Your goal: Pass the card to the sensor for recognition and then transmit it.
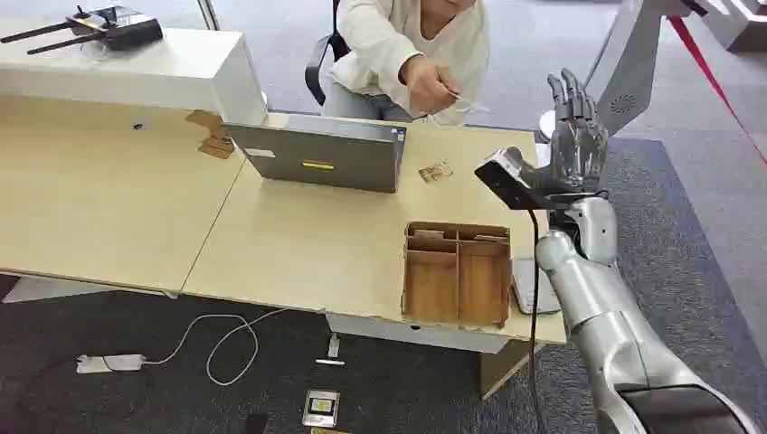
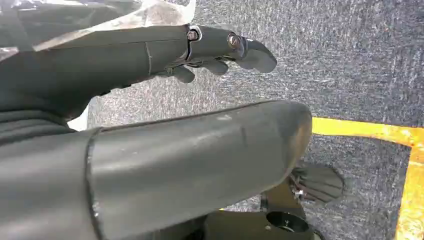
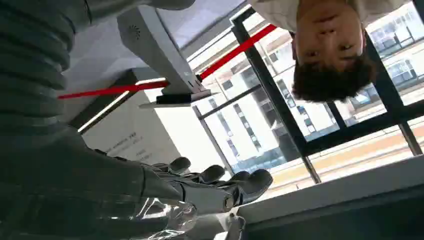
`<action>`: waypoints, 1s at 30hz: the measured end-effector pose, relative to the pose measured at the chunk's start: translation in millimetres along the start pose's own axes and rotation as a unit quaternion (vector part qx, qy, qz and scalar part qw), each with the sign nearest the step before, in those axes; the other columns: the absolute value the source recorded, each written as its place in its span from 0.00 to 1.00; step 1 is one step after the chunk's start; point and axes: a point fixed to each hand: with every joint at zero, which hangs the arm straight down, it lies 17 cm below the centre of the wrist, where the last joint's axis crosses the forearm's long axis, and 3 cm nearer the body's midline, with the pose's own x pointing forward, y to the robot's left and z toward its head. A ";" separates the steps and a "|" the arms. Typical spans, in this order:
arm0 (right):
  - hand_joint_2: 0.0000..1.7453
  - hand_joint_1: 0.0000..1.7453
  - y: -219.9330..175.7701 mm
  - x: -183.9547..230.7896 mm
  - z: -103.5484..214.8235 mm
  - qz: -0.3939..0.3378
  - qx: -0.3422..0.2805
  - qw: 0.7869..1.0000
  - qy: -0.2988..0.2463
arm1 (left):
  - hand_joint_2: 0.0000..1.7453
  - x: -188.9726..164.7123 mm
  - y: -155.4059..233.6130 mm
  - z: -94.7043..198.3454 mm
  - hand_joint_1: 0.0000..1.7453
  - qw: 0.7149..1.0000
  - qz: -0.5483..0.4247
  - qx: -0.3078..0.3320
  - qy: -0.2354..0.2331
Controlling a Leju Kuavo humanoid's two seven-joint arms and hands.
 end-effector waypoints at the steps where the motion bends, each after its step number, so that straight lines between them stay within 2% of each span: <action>1: 1.00 0.00 4.4 2.5 0.8 0.005 0.008 1.000 -0.005 | 0.00 0.0 -0.4 0.2 0.00 1.000 0.000 0.000 0.000; 14: 1.00 0.00 28.5 18.9 -2.0 0.027 0.064 0.997 -0.028 | 0.00 1.0 -1.4 0.9 0.00 1.000 -0.008 0.000 -0.002; 16: 1.00 0.40 30.9 19.0 -1.0 0.026 0.069 0.997 -0.028 | 0.00 1.1 -1.7 1.0 0.00 1.000 -0.010 0.000 -0.002; 17: 1.00 0.99 32.1 19.9 -0.8 0.026 0.071 0.997 -0.029 | 0.00 1.0 -1.9 1.0 0.00 1.000 -0.011 -0.001 -0.002; 30: 1.00 1.00 28.5 15.5 -3.3 0.009 0.065 0.998 -0.018 | 0.00 6.5 -3.6 1.7 0.00 1.000 -0.026 -0.005 -0.011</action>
